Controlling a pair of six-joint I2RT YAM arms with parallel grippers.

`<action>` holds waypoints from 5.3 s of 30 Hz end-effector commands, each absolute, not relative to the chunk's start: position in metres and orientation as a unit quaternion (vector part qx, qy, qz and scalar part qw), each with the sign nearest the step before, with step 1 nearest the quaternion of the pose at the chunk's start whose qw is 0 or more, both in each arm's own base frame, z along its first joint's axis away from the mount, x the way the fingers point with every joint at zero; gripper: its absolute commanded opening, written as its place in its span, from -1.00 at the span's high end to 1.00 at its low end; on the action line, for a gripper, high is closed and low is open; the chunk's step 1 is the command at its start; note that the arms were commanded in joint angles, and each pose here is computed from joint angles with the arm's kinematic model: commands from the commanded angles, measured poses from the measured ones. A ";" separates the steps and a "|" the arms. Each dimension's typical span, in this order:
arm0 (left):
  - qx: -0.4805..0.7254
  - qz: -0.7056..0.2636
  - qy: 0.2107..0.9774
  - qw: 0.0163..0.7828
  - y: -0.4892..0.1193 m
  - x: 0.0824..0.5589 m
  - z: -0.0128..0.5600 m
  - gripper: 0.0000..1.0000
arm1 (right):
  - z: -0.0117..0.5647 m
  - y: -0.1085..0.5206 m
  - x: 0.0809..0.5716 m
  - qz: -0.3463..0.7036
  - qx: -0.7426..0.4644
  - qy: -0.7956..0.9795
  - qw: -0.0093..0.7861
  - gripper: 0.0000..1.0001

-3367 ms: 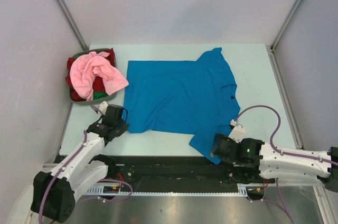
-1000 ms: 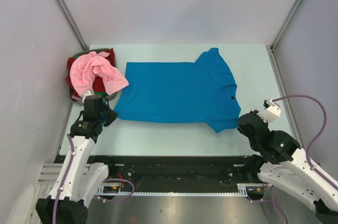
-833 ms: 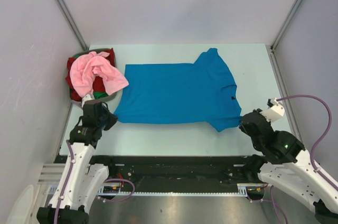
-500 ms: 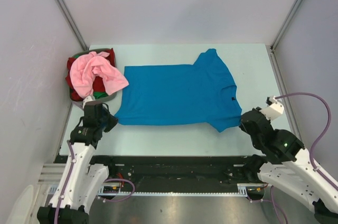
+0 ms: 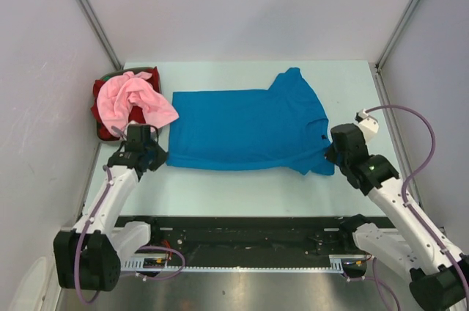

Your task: Fold and stack the t-shirts

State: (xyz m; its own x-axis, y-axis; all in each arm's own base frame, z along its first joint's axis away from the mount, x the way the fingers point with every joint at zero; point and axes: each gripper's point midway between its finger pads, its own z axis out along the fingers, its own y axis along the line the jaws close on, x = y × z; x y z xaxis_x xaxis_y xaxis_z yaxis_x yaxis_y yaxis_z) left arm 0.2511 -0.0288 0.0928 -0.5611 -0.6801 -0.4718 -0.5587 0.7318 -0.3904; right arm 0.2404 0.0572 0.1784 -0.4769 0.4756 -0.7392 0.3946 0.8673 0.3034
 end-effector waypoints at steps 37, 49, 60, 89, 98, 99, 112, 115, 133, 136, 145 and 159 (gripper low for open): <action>-0.392 -0.084 0.862 0.310 -0.024 0.355 0.089 1.00 | 0.185 0.101 0.400 0.145 0.196 0.864 0.440 1.00; -0.405 -0.063 0.865 0.289 -0.020 0.354 0.070 -0.56 | 0.164 0.105 0.437 0.139 0.212 0.869 0.426 1.00; -0.415 -0.064 0.856 0.302 -0.017 0.338 0.076 -1.00 | 0.157 0.100 0.484 0.148 0.238 0.851 0.445 -0.98; -0.359 -0.125 0.869 0.317 -0.038 0.289 0.086 -1.00 | 0.087 0.135 0.376 0.244 0.242 0.885 0.313 -0.64; -0.358 -0.122 0.871 0.313 -0.037 0.289 0.082 -1.00 | 0.055 0.150 0.378 0.254 0.248 0.892 0.279 -0.29; -0.358 -0.122 0.871 0.313 -0.037 0.289 0.082 -0.99 | 0.054 0.150 0.377 0.254 0.247 0.893 0.278 -0.28; -0.358 -0.119 0.873 0.310 -0.037 0.289 0.076 -1.00 | 0.055 0.154 0.382 0.259 0.249 0.889 0.285 0.98; -0.357 -0.118 0.873 0.310 -0.037 0.290 0.076 -0.99 | 0.067 0.162 0.393 0.279 0.243 0.878 0.305 1.00; -0.353 -0.107 0.876 0.310 -0.033 0.288 0.074 -1.00 | 0.102 0.231 0.455 0.310 0.132 0.859 0.386 -0.99; -0.352 -0.108 0.877 0.310 -0.033 0.289 0.074 -1.00 | 0.120 0.220 0.456 0.271 0.127 0.856 0.421 -0.99; -0.348 -0.113 0.877 0.310 -0.035 0.291 0.074 -0.99 | 0.157 0.181 0.422 0.140 0.118 0.868 0.462 -0.99; -0.245 -0.239 0.883 0.320 -0.114 0.317 0.112 -1.00 | 0.116 0.158 0.402 0.192 0.163 0.890 0.380 -0.99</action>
State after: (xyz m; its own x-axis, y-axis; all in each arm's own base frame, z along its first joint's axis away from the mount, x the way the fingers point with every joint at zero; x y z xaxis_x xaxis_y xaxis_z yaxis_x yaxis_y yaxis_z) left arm 0.2918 -0.0742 0.0719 -0.6502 -0.6497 -0.3939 -0.4564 0.7484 -0.4812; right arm 0.4046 0.1497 0.1059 -0.6580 0.4157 -0.6279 0.1803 0.8966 0.4045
